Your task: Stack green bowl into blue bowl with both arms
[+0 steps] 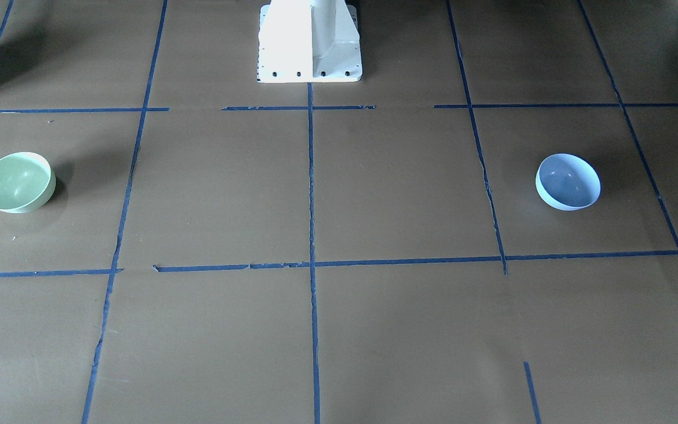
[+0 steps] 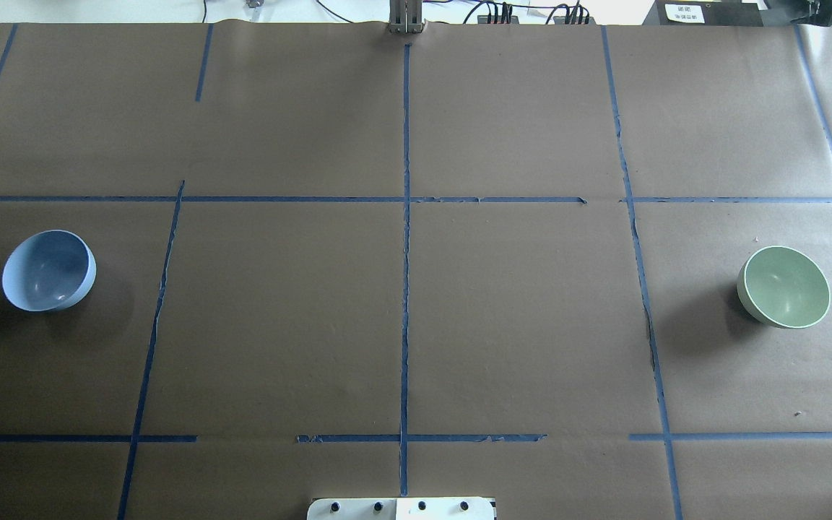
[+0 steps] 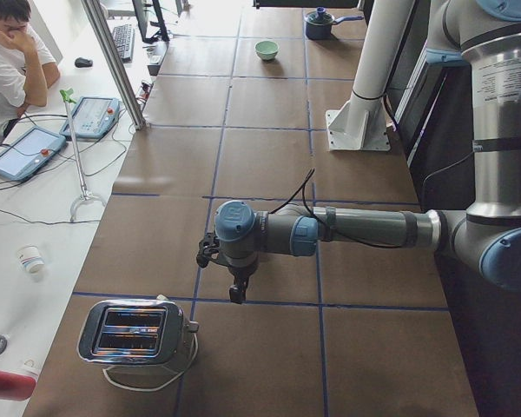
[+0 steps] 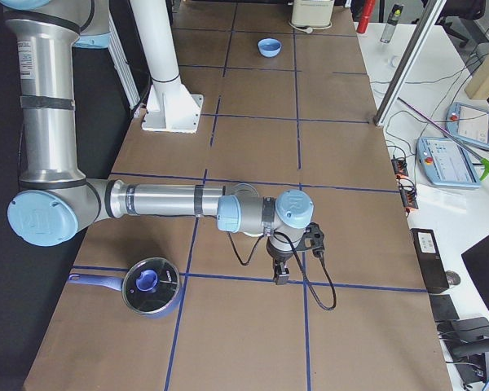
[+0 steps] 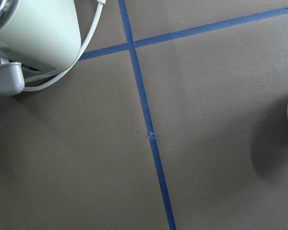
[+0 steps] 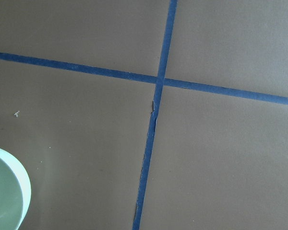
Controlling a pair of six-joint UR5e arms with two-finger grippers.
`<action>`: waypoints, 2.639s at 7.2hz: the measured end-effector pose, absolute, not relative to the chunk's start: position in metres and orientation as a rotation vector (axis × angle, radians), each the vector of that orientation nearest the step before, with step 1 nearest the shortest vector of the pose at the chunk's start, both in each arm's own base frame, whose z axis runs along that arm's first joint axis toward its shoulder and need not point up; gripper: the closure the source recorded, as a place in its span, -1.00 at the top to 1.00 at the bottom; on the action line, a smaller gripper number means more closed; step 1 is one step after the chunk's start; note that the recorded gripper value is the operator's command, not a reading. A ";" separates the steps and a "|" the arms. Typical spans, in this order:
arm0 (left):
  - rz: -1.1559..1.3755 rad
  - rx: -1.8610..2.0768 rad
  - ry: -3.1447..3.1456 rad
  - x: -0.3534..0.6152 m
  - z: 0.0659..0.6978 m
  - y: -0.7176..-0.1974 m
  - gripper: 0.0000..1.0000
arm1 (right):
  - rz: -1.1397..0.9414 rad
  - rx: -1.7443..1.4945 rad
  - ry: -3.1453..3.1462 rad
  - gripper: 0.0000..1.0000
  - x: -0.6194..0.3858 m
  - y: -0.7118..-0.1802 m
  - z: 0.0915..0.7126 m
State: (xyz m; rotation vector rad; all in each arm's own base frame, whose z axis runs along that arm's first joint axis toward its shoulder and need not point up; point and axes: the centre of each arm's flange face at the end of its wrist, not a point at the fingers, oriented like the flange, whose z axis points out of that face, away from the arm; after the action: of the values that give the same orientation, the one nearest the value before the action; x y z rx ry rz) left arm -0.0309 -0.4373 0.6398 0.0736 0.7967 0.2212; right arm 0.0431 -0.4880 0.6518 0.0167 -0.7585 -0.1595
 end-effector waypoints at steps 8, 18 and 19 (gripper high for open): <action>0.281 0.225 0.785 -0.022 0.575 -0.497 1.00 | -0.174 0.028 -0.759 1.00 0.035 -0.494 0.641; -0.084 0.082 0.788 0.205 0.601 -0.434 -1.00 | -0.178 0.016 -0.759 1.00 0.029 -0.492 0.644; -0.094 0.078 0.791 0.205 0.601 -0.434 -1.00 | -0.177 0.016 -0.759 1.00 0.029 -0.491 0.644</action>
State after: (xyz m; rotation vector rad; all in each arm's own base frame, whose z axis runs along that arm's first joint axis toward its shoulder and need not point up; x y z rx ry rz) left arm 0.2055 -0.4339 0.6006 0.0778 0.7905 -0.0941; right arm 0.0294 -0.4914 0.6439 0.0157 -0.7587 -0.1773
